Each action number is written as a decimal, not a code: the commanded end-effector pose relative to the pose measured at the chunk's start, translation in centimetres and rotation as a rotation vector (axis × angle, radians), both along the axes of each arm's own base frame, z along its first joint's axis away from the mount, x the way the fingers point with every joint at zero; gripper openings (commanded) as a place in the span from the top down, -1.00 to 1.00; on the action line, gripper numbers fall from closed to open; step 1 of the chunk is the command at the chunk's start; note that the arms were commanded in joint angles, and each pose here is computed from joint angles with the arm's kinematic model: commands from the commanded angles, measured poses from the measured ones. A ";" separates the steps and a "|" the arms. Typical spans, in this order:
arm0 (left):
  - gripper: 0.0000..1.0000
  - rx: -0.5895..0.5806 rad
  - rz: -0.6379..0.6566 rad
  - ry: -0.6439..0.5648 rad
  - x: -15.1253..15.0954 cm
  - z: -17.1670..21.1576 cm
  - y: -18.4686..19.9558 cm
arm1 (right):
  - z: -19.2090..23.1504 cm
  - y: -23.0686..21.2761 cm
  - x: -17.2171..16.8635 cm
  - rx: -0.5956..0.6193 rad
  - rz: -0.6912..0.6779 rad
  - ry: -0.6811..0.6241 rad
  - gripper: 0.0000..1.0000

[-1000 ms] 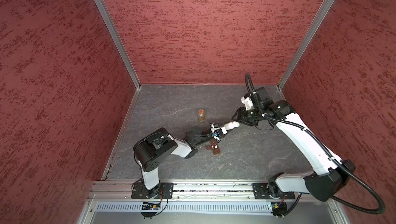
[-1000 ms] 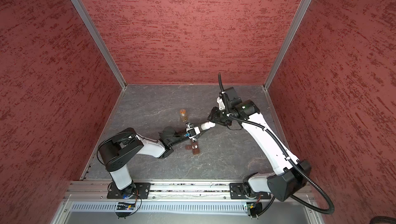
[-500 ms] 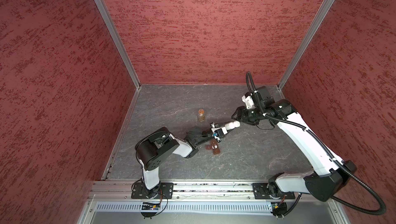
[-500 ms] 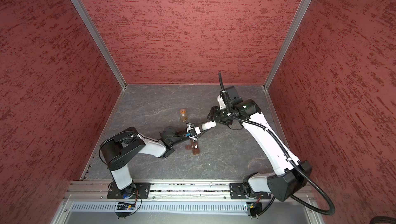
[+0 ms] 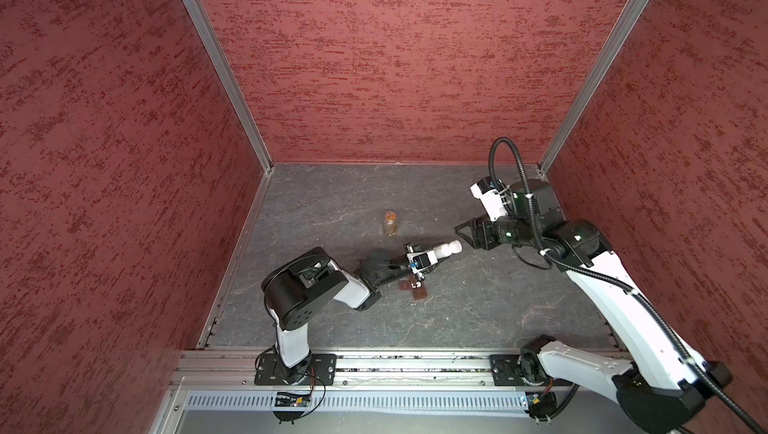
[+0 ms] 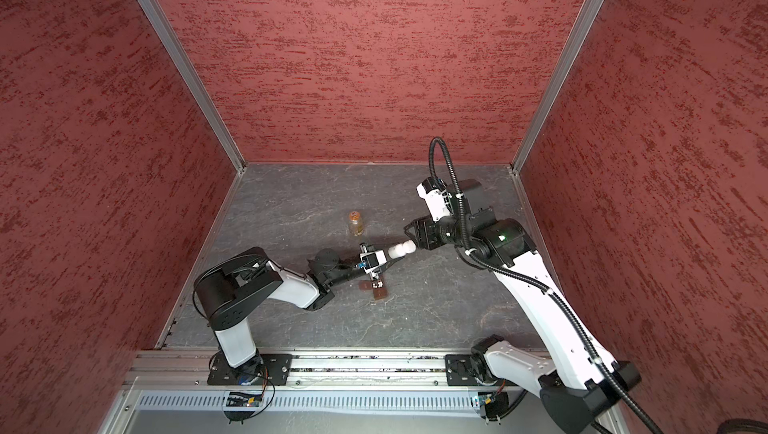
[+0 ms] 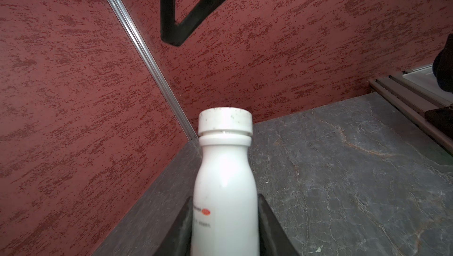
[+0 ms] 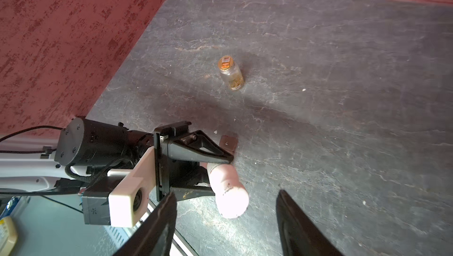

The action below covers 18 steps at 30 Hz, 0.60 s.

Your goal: Sort the pills into containers

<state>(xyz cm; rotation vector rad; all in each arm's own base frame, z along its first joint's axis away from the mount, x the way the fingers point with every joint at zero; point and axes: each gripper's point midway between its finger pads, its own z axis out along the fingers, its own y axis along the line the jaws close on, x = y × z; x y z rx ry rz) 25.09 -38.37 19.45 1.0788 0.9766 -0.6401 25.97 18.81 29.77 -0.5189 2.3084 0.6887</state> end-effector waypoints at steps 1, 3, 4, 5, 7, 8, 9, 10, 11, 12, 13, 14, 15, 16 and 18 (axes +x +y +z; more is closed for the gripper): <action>1.00 -0.036 -0.017 -0.005 -0.5 1.3 0.1 | -0.5 1.4 0.2 0.040 0.064 0.019 -0.38; 1.00 -0.036 -0.019 0.000 -0.5 1.2 0.1 | -1.2 1.6 0.3 0.041 0.062 0.047 -0.41; 1.00 -0.036 -0.019 0.002 -0.4 1.1 0.1 | -1.6 1.7 0.3 0.043 0.062 0.062 -0.42; 1.00 -0.037 -0.020 0.001 -0.4 1.2 0.1 | -1.9 1.8 0.2 0.046 0.063 0.073 -0.43; 1.00 -0.038 -0.022 0.004 -0.4 1.2 0.0 | -2.3 2.0 0.0 0.058 0.072 0.094 -0.42; 1.00 -0.039 -0.022 0.004 -0.4 1.2 0.0 | -2.4 2.2 -0.1 0.067 0.079 0.103 -0.42; 1.00 -0.040 -0.025 0.003 -0.4 1.3 -0.1 | -2.6 2.3 -0.2 0.073 0.083 0.112 -0.42; 1.00 -0.041 -0.024 0.005 -0.3 1.3 -0.1 | -2.7 2.4 -0.4 0.079 0.090 0.123 -0.40; 1.00 -0.041 -0.024 0.007 -0.2 1.3 -0.1 | -2.9 2.5 -0.5 0.080 0.095 0.131 -0.39; 1.00 -0.044 -0.024 0.006 -0.2 1.4 -0.1 | -3.0 2.5 -0.6 0.081 0.099 0.140 -0.37; 1.00 -0.044 -0.025 0.008 -0.1 1.3 -0.2 | -3.2 2.5 -0.8 0.079 0.103 0.151 -0.36; 1.00 -0.046 -0.026 0.009 0.0 1.4 -0.2 | -3.4 2.5 -0.9 0.074 0.105 0.159 -0.35; 1.00 -0.046 -0.027 0.006 0.0 1.4 -0.2 | -3.6 2.4 -1.0 0.070 0.107 0.166 -0.34; 1.00 -0.047 -0.029 0.005 0.0 1.5 -0.3 | -3.8 2.4 -1.1 0.065 0.109 0.172 -0.33; 1.00 -0.049 -0.030 0.006 0.2 1.5 -0.3 | -4.2 2.3 -1.2 0.057 0.111 0.182 -0.32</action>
